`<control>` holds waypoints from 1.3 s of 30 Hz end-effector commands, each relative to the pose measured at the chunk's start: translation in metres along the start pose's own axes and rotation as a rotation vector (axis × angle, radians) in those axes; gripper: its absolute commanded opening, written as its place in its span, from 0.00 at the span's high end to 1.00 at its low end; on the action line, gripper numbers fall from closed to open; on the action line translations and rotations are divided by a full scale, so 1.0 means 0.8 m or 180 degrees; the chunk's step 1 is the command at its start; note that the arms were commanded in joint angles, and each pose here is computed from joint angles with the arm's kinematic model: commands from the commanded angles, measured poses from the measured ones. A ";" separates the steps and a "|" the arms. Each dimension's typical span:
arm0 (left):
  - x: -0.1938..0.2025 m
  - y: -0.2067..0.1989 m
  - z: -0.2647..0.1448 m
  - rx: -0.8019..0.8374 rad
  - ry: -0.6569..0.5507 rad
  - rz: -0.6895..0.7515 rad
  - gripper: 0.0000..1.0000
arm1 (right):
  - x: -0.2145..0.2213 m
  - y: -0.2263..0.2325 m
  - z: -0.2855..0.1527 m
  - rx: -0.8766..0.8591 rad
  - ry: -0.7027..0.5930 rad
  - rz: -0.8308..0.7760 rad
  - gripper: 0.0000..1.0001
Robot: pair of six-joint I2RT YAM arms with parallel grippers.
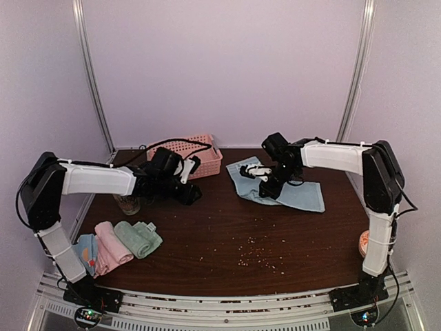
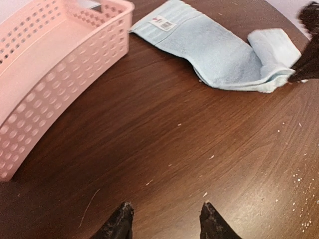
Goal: Roll the towels
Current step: Adjust the towel at the center of the board, then pick up the towel from the center of the board.
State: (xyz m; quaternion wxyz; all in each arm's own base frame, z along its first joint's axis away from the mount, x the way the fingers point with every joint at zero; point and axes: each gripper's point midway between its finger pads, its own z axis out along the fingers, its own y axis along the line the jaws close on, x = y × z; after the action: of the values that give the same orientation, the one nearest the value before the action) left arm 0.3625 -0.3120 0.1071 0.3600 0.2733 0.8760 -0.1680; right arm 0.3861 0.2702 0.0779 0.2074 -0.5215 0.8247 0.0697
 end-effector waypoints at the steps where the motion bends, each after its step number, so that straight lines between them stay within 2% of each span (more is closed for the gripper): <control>1: -0.018 0.054 -0.036 0.0027 -0.0459 -0.0610 0.53 | -0.080 0.076 -0.117 -0.0361 -0.0659 -0.0767 1.00; 3: -0.018 0.059 -0.042 -0.0011 -0.0442 -0.0536 0.53 | -0.078 0.106 -0.152 -0.0461 -0.0735 -0.1043 1.00; 5: -0.023 0.058 -0.046 -0.0021 -0.0396 -0.0395 0.54 | -0.052 0.122 -0.168 -0.0534 -0.0593 -0.1212 1.00; 10: -0.033 0.049 -0.057 0.0089 -0.0387 -0.0166 0.55 | 0.086 0.100 -0.127 -0.0310 0.0633 -0.1111 1.00; 11: -0.032 0.043 -0.058 0.0175 -0.0382 -0.0119 0.55 | 0.110 0.093 -0.118 -0.0279 0.0801 -0.1006 0.95; 13: -0.026 0.027 -0.056 0.0397 -0.0292 -0.0018 0.55 | 0.146 0.093 -0.109 -0.0413 0.0970 -0.0784 0.74; 15: -0.013 0.004 -0.054 0.0659 -0.0165 0.0118 0.56 | 0.152 0.102 -0.114 -0.0595 0.0908 -0.0658 0.60; 17: 0.002 -0.016 -0.053 0.0741 -0.0029 0.0325 0.56 | 0.143 0.107 -0.128 -0.0677 0.0736 -0.0609 0.54; 22: 0.052 -0.084 -0.053 0.1214 0.0338 0.0934 0.56 | 0.122 0.082 -0.162 -0.0454 0.0281 -0.0364 0.49; 23: 0.059 -0.100 -0.054 0.1309 0.0373 0.1050 0.56 | 0.122 0.072 -0.161 -0.0372 0.0244 -0.0189 0.49; 26: 0.064 -0.140 -0.058 0.1447 0.0286 0.1333 0.56 | 0.127 0.052 -0.142 -0.0300 0.0200 0.0171 0.48; 29: 0.061 -0.177 -0.057 0.1491 0.0146 0.1565 0.56 | 0.141 0.060 -0.110 -0.0569 0.0337 0.0389 0.47; 30: 0.061 -0.180 -0.054 0.1458 0.0150 0.1586 0.56 | 0.145 0.065 -0.099 -0.0681 0.0387 0.0438 0.46; 33: 0.054 -0.145 -0.025 0.0879 0.0289 0.1310 0.55 | 0.153 0.079 -0.079 -0.0971 0.0508 0.0550 0.46; 35: 0.057 -0.124 -0.008 0.0677 0.0424 0.1059 0.55 | 0.157 0.094 -0.075 -0.1205 0.0563 0.0539 0.40; 39: 0.058 -0.103 0.015 0.0598 0.0476 0.0626 0.54 | 0.167 0.103 -0.066 -0.1237 0.0609 0.0508 0.37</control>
State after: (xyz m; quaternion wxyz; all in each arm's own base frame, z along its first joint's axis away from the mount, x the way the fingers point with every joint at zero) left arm 0.2586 -0.3738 0.0780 0.2664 0.4797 0.8114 -0.2012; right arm 0.2634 0.1732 0.0600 0.0252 -0.4875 0.8563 0.1688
